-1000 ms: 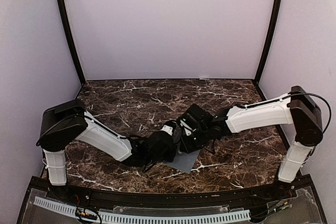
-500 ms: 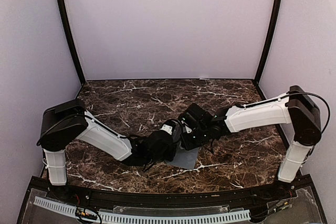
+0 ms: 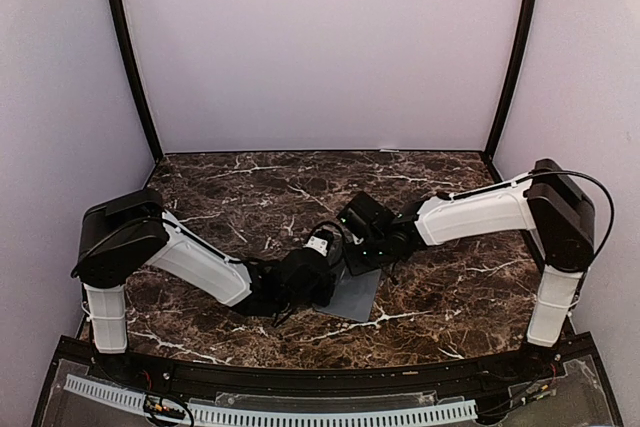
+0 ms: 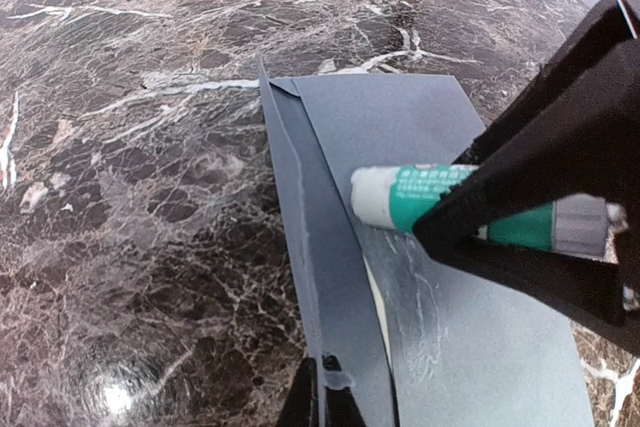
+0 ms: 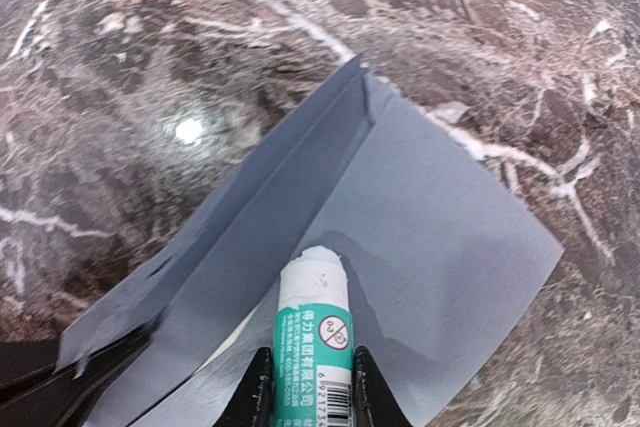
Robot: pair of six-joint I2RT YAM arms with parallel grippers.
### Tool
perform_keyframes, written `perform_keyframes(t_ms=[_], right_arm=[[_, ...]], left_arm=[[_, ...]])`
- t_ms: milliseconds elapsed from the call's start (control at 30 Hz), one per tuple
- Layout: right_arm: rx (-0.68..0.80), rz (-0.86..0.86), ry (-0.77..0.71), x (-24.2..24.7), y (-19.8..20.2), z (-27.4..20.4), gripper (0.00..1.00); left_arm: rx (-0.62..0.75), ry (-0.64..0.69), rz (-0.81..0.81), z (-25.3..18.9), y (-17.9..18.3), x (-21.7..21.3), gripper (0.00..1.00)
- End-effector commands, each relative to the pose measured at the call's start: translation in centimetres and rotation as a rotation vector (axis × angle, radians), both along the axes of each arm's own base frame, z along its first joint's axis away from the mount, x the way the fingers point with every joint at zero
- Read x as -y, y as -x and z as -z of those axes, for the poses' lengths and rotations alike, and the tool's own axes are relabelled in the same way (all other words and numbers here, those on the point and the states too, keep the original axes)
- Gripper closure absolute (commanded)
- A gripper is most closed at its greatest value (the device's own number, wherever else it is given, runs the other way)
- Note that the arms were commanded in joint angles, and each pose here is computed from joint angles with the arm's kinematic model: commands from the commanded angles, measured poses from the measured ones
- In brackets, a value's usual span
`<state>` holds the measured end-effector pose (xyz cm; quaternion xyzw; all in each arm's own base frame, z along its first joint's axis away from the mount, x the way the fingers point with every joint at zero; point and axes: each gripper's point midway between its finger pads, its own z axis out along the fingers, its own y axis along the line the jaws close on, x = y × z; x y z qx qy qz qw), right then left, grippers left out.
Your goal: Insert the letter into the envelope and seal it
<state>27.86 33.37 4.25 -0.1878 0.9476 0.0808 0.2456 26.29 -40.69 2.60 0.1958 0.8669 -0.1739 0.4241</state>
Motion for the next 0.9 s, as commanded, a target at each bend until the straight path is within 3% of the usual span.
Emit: perform_keyframes(t_ms=[0,133,367,667,867], right_arm=[[-0.003,0.07,0.172,3.7,-1.2,2.6,1.0],[0.003,0.068,0.169,3.6,-1.4,2.2,1.0],[-0.015,-0.028,-0.023,0.6,-0.3,-2.2,1.0],[-0.237,-0.136,-0.134,-1.5,3.8,-4.3,1.0],[-0.311,-0.127,-0.092,-1.1,4.7,-2.7,1.0]], left_arm=[[-0.016,-0.034,0.057,0.8,1.2,0.4,1.0],[-0.018,-0.031,0.051,0.8,1.1,0.4,1.0],[-0.015,-0.032,0.043,0.7,1.0,0.4,1.0],[-0.011,-0.035,0.038,0.7,0.9,0.4,1.0],[-0.001,-0.044,0.037,0.7,1.0,0.6,1.0]])
